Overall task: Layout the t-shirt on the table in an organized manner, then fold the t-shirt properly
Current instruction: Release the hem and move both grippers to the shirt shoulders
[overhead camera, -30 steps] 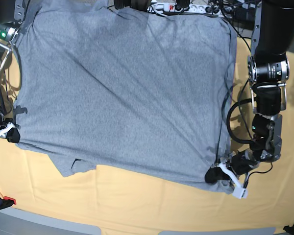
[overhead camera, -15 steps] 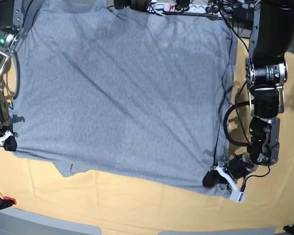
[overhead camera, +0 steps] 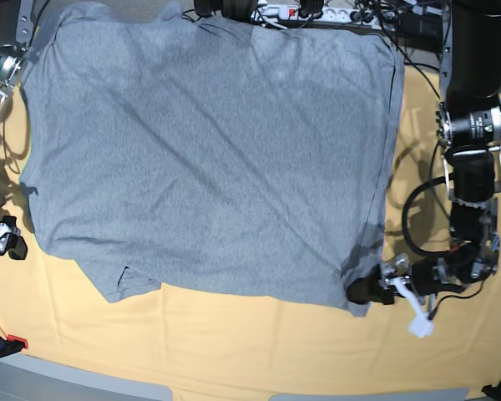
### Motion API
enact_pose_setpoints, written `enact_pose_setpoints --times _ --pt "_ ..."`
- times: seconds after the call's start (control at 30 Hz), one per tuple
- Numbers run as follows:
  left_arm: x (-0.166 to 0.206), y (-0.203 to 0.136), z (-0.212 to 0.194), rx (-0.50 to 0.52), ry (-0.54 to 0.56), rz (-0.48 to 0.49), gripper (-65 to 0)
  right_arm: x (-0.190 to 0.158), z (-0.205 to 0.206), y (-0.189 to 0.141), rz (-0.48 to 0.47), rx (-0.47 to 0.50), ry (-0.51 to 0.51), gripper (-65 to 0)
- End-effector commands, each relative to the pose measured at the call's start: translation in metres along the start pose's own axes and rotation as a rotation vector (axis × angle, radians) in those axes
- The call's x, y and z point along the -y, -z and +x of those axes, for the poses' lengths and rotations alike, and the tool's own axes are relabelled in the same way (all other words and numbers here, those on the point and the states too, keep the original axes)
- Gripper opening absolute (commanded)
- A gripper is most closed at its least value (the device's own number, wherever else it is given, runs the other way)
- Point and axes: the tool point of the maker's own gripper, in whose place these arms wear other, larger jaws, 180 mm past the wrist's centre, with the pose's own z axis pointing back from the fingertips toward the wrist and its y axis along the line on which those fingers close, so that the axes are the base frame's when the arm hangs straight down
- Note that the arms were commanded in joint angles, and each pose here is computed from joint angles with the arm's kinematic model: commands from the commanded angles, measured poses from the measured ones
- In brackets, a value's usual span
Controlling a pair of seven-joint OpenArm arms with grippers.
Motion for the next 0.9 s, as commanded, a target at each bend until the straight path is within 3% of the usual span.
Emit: enact_pose_setpoints --times 0.0,0.23,0.5,0.67,0.87 --pt "0.008 -0.015 0.030 0.061 0.027 -0.030 -15.9 0.002 0.031 -0.013 0.004 0.075 -0.027 -28.4" --pt "0.031 -0.051 0.025 0.037 -0.054 -0.221 -28.6 -0.014 0.021 -0.034 0.047 0.095 -0.042 -28.7" --pt "0.017 -0.068 0.000 0.009 -0.057 -0.179 -28.9 -0.013 -0.031 -0.079 0.077 0.068 0.048 -28.7" --pt "0.030 -0.065 -0.030 -0.050 0.014 -0.187 -28.9 -0.008 -0.064 -0.105 0.098 0.046 0.158 -28.8" --pt "0.072 -0.064 -0.063 -0.125 0.189 -0.234 -28.9 -0.004 -0.094 -0.132 0.103 0.057 0.276 -28.8"
